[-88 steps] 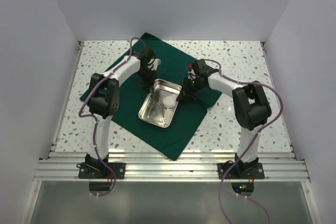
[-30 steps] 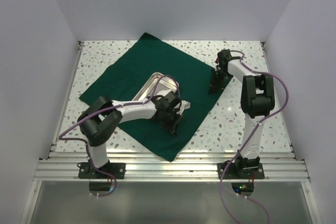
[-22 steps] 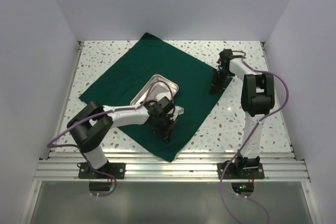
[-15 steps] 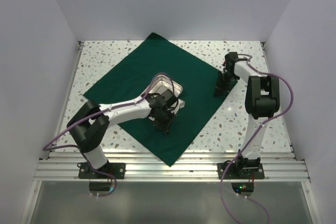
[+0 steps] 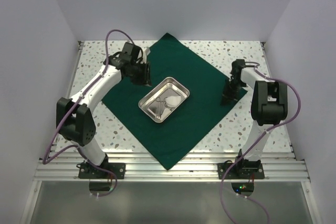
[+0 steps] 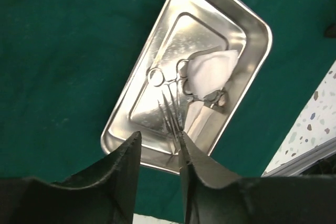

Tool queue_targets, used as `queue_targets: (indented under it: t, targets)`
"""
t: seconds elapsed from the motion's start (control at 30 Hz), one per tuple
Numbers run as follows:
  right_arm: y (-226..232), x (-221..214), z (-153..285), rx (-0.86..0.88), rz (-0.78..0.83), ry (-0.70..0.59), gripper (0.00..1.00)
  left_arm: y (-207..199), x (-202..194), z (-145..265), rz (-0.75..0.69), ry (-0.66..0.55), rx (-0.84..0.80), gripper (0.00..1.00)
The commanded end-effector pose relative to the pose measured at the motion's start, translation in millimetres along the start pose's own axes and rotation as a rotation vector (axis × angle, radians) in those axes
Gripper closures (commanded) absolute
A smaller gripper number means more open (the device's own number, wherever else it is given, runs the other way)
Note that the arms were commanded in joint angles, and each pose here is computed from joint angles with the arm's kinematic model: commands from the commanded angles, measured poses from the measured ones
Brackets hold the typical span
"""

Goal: Prepare the surgical pack

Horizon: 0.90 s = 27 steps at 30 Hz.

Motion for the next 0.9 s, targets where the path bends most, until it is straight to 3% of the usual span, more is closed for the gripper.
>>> queue_targets:
  t: [0.0, 0.03, 0.07, 0.1, 0.17, 0.27, 0.57, 0.7, 0.87]
  targets:
    - [-8, -9, 19, -0.068, 0.07, -0.032, 0.87, 12, -13, 9, 0.054, 0.073, -0.01, 0.6]
    - [7, -10, 33, -0.03, 0.12, -0.078, 0.74, 13, -20, 11, 0.085, 0.081, -0.012, 0.55]
    - [23, -4, 48, 0.01, 0.154, -0.131, 0.5, 11, -25, 11, 0.104, 0.086, -0.022, 0.54]
    - [43, -9, 57, 0.059, 0.219, -0.138, 0.41, 10, -34, 12, 0.125, 0.092, -0.034, 0.52]
    - [79, -2, 76, 0.144, 0.312, -0.191, 0.22, 6, -44, 12, 0.196, 0.108, -0.046, 0.5]
    - [129, -7, 78, 0.264, 0.451, -0.172, 0.13, 5, -60, 16, 0.303, 0.115, -0.023, 0.44]
    - [211, 0, 59, 0.456, 0.614, -0.158, 0.17, 0, -94, 8, 0.512, 0.17, -0.014, 0.42]
    - [222, -7, 37, 0.409, 0.654, -0.118, 0.2, -5, -100, -8, 0.543, 0.189, -0.013, 0.36]
    - [223, -24, 16, 0.362, 0.693, -0.063, 0.3, -1, -99, -32, 0.544, 0.194, 0.004, 0.36]
Point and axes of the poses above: each gripper's point midway between its finger pads, its own z axis back along the fingers, its own y axis along the line the jaws close on, x = y × z, the point moved 8 cm from there along z, back along the fingers, and after that the axes turned 9 degrees about -z, right-handed, at the moved point
